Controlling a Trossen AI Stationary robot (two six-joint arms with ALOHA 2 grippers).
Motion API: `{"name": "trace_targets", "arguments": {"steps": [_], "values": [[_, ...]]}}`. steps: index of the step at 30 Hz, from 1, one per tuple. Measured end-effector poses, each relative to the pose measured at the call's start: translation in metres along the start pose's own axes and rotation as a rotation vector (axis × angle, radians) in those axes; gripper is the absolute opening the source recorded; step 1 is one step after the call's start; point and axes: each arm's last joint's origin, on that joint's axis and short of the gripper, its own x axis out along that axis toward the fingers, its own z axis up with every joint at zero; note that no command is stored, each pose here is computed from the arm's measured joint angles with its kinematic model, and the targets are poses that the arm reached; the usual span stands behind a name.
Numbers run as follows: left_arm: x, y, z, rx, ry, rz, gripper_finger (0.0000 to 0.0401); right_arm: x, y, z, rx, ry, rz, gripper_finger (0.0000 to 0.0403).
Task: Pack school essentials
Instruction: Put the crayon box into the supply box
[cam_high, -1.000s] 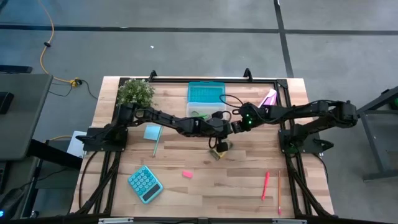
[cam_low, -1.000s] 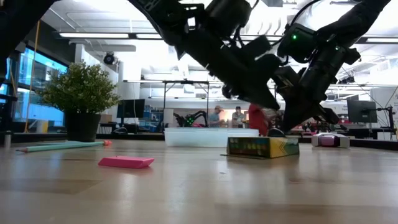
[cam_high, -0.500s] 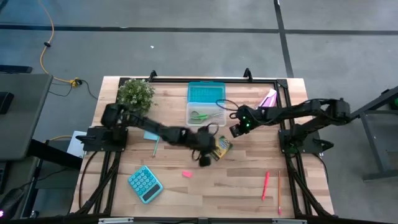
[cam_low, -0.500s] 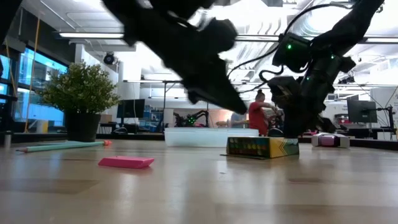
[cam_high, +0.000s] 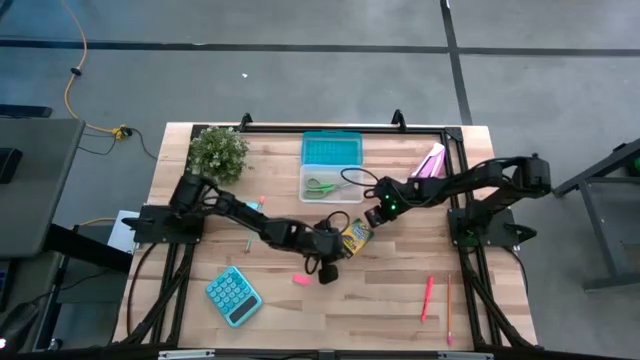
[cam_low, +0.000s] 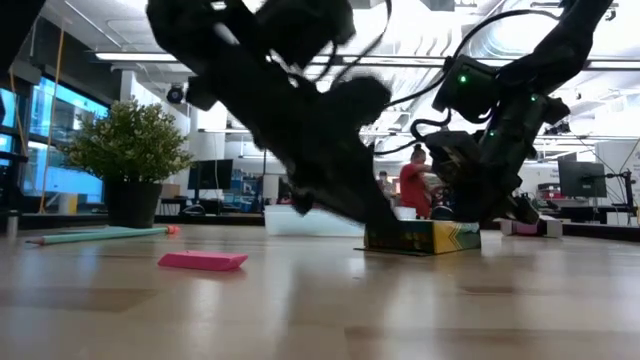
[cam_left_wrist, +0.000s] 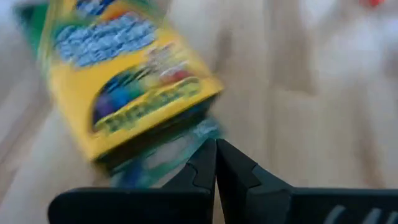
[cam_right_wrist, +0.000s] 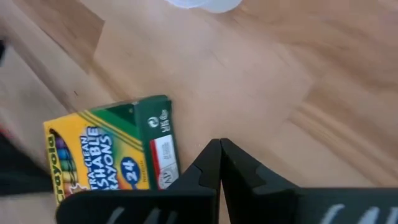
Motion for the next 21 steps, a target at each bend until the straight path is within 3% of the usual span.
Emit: {"name": "trace_targets", "arguments": {"steps": [16, 21], "values": [[0.006, 0.028, 0.014, -0.012, -0.013, 0.077, 0.0000, 0.004, 0.012, -0.012, 0.027, 0.012, 0.037, 0.0000], [-0.007, 0.025, 0.035, 0.057, -0.075, 0.075, 0.0000, 0.004, 0.012, -0.012, 0.028, 0.012, 0.037, 0.0000]]}}
